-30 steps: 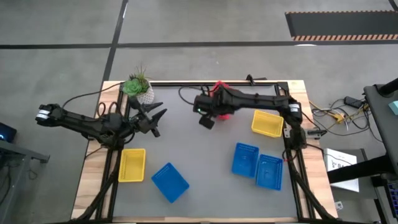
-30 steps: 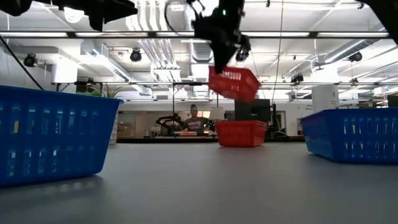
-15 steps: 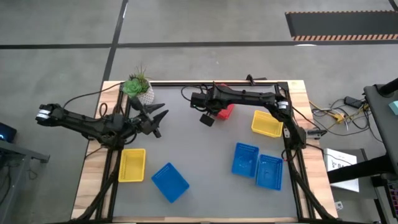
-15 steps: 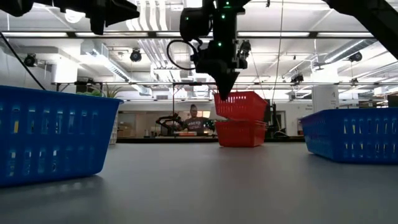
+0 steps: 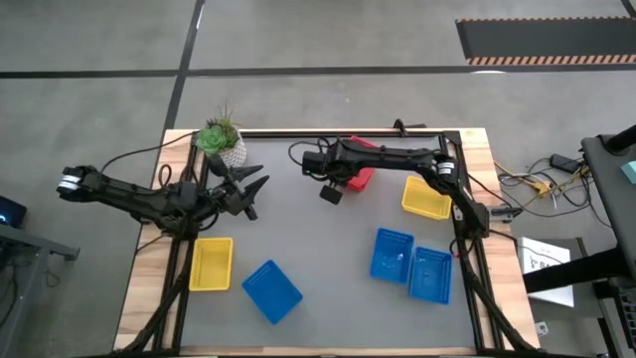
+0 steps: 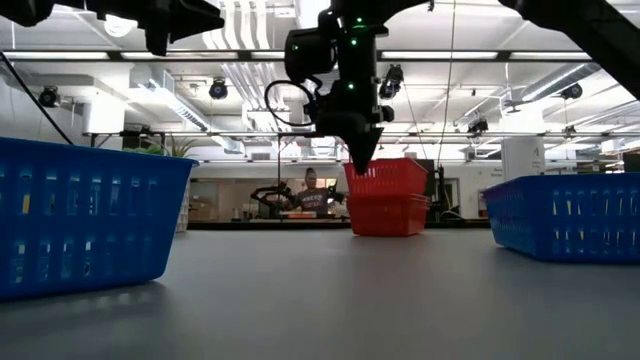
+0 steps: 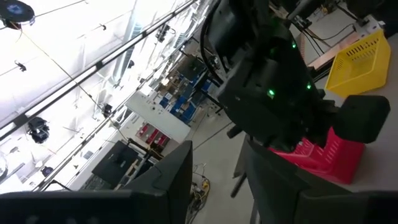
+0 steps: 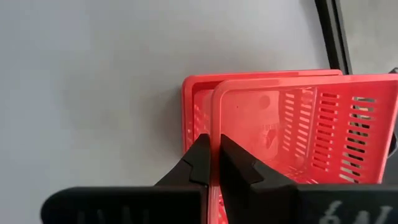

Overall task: Stack baskets by color
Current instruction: Stack the bottom red bin on the top red bin

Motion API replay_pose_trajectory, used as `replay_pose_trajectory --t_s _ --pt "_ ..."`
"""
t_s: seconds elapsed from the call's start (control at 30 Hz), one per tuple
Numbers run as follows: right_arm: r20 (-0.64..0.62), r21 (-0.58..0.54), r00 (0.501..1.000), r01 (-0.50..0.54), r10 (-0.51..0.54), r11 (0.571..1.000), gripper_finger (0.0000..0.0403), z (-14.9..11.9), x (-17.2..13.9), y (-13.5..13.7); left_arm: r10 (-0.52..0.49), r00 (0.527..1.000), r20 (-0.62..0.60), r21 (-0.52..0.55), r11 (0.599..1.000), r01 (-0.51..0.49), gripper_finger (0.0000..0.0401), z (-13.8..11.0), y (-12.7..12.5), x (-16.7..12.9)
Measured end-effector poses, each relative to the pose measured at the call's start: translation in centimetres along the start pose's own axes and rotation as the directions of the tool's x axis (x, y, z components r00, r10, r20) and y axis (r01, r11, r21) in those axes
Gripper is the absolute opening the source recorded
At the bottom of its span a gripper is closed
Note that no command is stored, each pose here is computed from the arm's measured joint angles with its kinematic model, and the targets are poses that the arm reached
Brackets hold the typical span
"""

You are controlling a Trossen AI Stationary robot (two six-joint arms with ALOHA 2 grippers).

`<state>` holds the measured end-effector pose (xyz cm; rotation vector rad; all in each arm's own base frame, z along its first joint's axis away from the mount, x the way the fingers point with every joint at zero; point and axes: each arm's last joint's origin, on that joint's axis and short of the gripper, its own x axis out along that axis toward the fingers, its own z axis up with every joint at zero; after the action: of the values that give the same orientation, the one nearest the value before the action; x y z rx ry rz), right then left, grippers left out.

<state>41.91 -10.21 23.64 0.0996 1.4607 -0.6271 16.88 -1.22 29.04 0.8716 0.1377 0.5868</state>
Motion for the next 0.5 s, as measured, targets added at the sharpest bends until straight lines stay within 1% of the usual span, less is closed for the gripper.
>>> replay_pose_trajectory --t_s 0.5 --pt "0.007 -0.011 1.0 -0.002 0.002 1.0 0.0009 0.22 0.39 0.2 -0.001 1.0 0.0 0.001 1.0 0.001 0.013 -0.01 0.0 0.0"
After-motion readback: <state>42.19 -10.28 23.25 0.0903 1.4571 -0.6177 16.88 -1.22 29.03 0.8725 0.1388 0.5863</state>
